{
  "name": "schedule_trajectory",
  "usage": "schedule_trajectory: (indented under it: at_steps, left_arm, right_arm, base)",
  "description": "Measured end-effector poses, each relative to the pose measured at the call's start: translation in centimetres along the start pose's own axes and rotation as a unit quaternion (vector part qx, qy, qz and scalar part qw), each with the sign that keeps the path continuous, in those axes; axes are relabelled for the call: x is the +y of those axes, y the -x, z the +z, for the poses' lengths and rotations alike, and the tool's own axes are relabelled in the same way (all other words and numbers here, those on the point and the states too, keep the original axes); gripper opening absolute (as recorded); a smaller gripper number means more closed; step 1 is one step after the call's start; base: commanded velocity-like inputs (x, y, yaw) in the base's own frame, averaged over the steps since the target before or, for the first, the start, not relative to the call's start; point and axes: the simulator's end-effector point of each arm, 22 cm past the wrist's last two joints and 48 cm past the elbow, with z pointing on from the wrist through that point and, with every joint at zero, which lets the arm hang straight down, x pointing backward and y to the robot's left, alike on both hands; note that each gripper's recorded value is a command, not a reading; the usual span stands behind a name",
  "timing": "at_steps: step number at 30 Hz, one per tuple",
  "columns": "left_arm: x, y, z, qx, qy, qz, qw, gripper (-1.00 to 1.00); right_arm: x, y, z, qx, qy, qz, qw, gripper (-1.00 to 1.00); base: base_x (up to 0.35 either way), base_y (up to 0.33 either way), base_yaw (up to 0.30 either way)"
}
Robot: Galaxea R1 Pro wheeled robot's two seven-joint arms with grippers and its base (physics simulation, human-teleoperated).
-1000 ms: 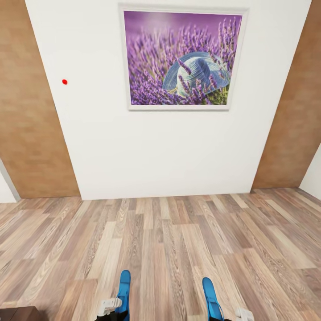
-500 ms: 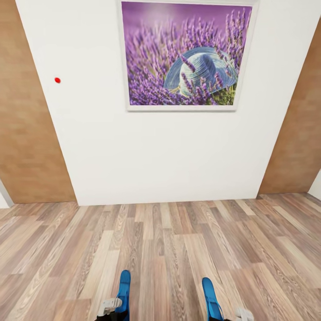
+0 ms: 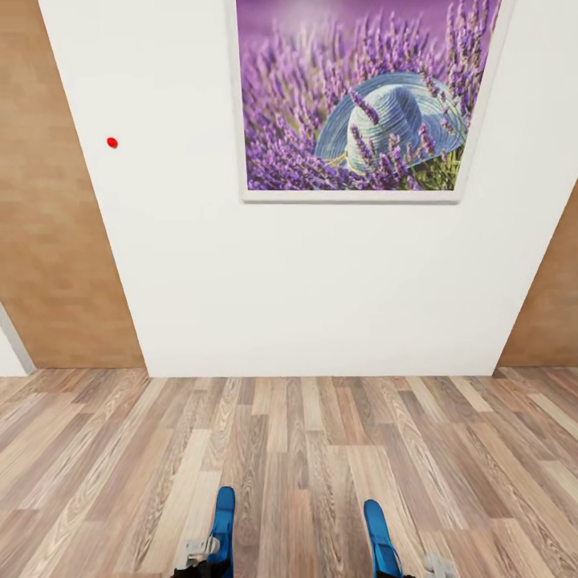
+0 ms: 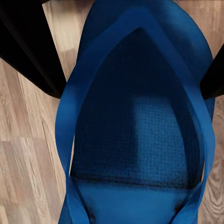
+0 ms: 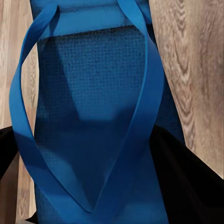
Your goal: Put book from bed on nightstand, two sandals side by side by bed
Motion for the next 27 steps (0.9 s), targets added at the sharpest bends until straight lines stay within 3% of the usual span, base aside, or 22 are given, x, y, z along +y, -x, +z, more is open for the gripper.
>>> schedule_trajectory:
  at_steps: [20,27]
  left_arm:
    - [0.01,0.0,0.0,0.0,0.0,0.0,1.0,-1.0]
    - [0.01,0.0,0.0,0.0,0.0,0.0,1.0,-1.0]
  right_arm:
    - [-0.05,0.01,0.01,-0.001,-0.001,0.002,1.0,-1.0]
    - [-0.03,0.01,0.02,-0.001,-0.001,0.002,1.0,-1.0]
  base:
    - [0.295,0.0,0.002]
    - [0.26,0.0,0.205]
